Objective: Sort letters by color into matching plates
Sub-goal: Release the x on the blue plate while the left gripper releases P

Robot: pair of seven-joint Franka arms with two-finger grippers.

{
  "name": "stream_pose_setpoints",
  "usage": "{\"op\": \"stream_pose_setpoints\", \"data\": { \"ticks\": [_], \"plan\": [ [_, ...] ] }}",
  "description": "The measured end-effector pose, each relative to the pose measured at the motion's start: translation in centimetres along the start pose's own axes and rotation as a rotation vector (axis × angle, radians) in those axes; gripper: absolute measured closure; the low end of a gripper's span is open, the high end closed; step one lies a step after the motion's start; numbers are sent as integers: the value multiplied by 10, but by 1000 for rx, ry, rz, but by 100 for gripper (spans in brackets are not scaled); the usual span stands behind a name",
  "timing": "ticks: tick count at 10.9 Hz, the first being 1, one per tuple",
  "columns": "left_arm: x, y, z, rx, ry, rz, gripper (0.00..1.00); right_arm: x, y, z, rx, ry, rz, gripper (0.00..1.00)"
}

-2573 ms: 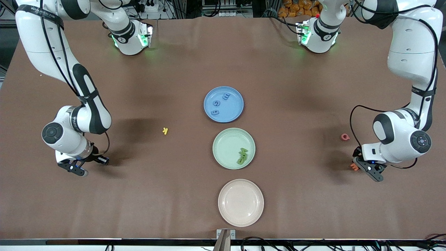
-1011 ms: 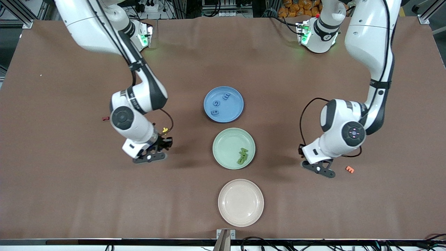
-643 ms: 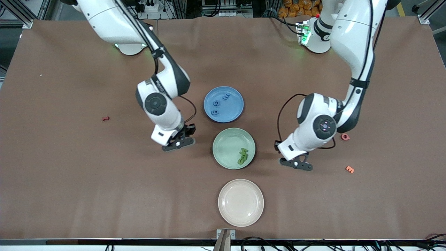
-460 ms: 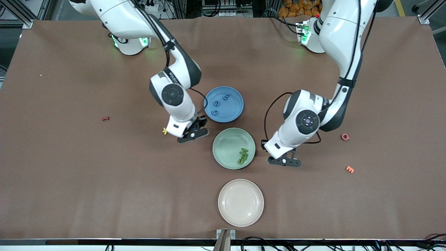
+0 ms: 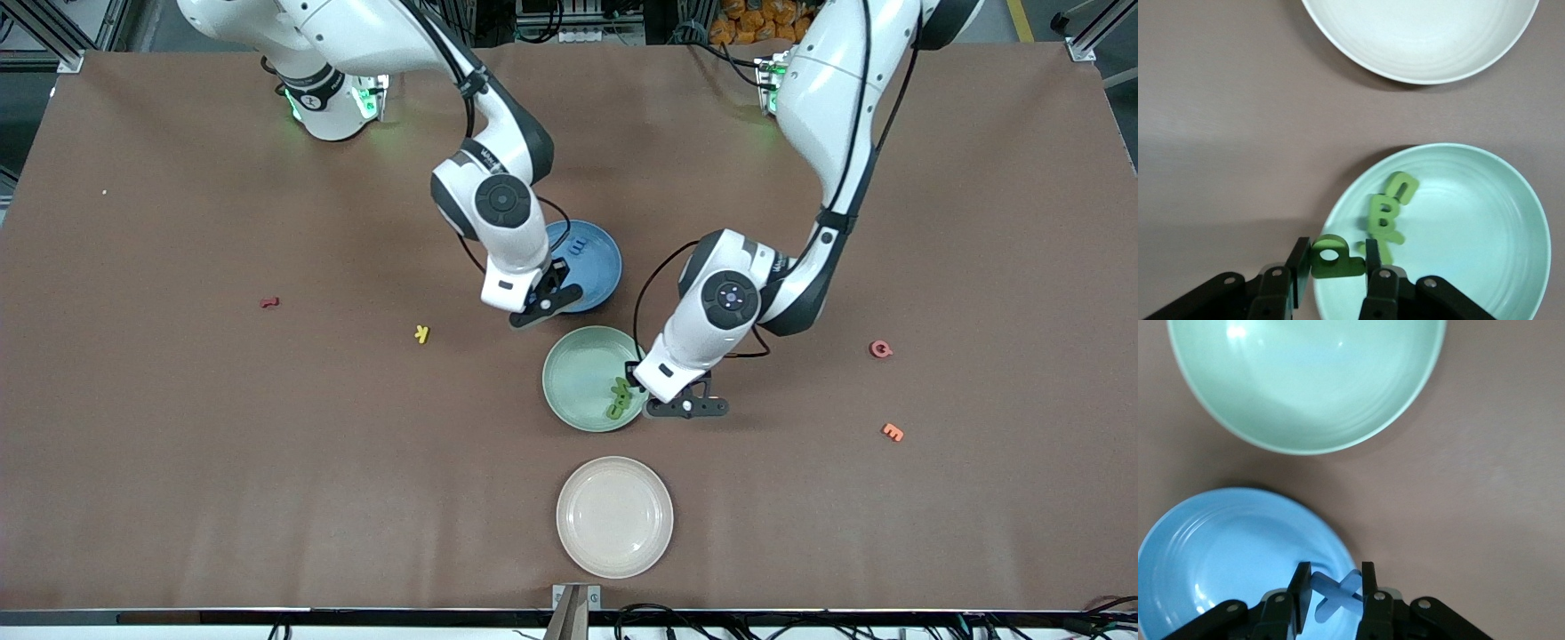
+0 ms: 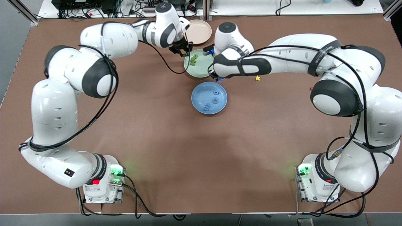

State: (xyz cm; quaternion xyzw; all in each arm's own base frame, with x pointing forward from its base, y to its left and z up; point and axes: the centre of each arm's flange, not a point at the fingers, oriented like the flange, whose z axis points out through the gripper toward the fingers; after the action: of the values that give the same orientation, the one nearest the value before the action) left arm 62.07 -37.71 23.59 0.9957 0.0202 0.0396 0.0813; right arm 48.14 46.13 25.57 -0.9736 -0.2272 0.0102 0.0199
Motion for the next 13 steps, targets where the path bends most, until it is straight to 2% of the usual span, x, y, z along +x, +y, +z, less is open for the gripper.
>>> {"op": "stream_pose_setpoints", "data": {
  "ticks": [4, 7, 8, 9, 11, 13],
  "plan": [
    [-3, 23, 26, -34, 38, -49, 62, -19, -40, 23, -13, -35, -2, 63],
    [-5, 28, 30, -46, 41, -61, 62, -19, -41, 25, -17, -35, 89, 26],
    [-6, 28, 32, -48, 40, -63, 57, -18, -38, 24, -18, -33, 96, 13],
    [-6, 28, 33, -48, 40, -63, 47, -14, -31, 22, -18, -29, 108, 1],
    [-6, 29, 33, -50, 43, -63, 19, -2, 1, 18, -23, -18, 143, 0],
    [-4, 29, 31, -54, 49, -64, 0, 14, 52, 10, -21, -5, 171, 0]
  ]
}}
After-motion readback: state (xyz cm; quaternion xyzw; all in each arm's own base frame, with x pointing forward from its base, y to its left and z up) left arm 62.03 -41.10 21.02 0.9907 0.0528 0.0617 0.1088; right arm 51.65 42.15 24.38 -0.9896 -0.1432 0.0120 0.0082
